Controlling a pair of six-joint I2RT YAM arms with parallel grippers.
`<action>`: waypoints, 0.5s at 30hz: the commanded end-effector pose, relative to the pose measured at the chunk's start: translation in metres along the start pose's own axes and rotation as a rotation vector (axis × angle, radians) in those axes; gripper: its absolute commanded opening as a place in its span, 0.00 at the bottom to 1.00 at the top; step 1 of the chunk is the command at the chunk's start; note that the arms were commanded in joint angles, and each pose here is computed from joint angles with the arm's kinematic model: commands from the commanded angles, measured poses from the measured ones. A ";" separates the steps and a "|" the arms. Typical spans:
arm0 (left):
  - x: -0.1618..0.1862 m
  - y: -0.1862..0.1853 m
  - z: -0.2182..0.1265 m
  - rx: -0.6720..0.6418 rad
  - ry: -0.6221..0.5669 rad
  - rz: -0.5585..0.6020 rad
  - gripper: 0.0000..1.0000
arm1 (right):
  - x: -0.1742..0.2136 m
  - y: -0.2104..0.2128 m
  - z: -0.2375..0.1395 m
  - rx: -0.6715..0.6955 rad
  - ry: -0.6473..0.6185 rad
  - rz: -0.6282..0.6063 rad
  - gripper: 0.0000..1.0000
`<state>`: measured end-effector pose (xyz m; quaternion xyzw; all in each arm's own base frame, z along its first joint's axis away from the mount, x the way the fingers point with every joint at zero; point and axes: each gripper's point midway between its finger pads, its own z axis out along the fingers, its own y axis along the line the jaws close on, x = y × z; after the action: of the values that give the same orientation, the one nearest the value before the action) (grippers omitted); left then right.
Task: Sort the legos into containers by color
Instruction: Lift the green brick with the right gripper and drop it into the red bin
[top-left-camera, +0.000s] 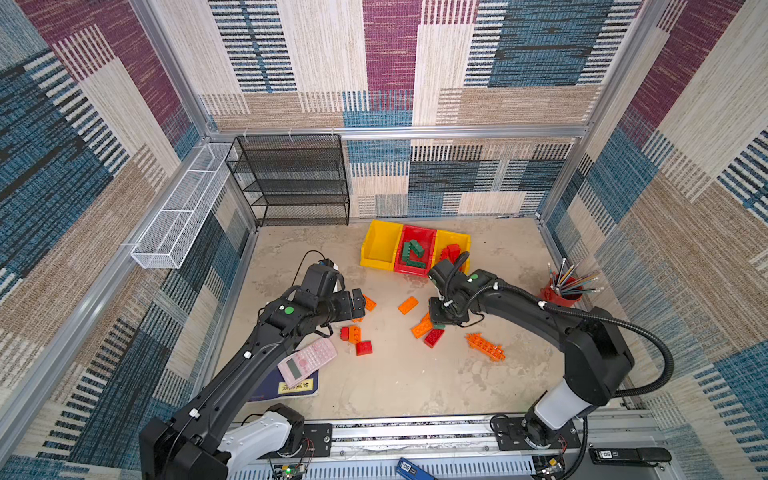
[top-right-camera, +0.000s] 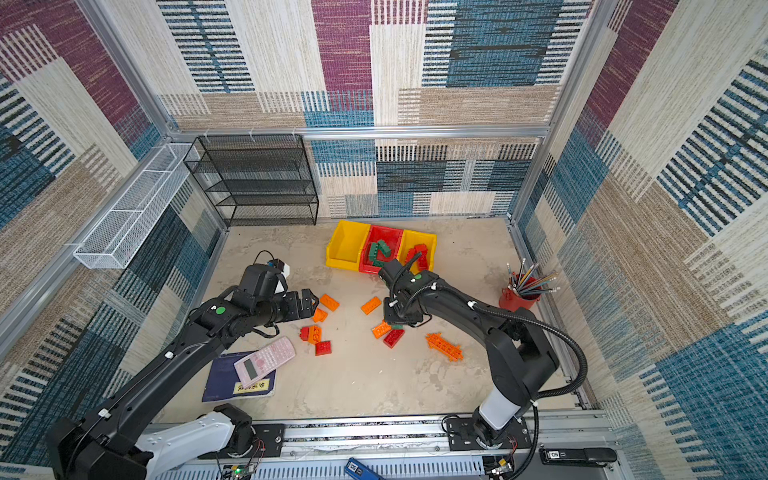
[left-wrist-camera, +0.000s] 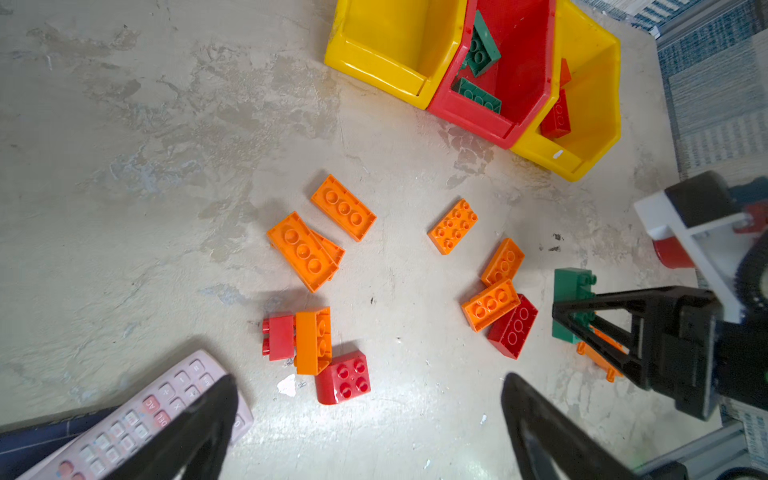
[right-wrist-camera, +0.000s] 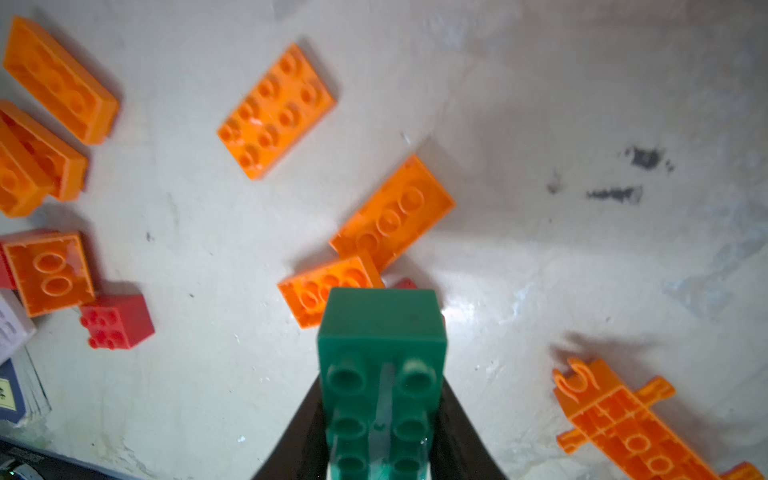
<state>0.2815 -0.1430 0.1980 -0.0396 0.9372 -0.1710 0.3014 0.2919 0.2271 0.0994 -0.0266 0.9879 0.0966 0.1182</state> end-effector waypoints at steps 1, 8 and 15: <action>-0.014 -0.002 0.000 -0.010 -0.030 0.010 0.99 | -0.030 0.004 -0.001 0.030 -0.045 -0.049 0.35; -0.017 0.005 -0.003 -0.043 -0.024 -0.029 0.99 | -0.110 0.020 0.002 0.000 -0.138 -0.108 0.35; -0.022 0.017 -0.016 -0.095 -0.041 -0.050 0.99 | -0.177 0.020 0.008 -0.003 -0.230 -0.174 0.36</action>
<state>0.2930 -0.1268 0.2118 -0.0702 0.9356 -0.1478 0.3129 0.4478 0.2527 0.1338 -0.0711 0.9679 0.0987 0.2197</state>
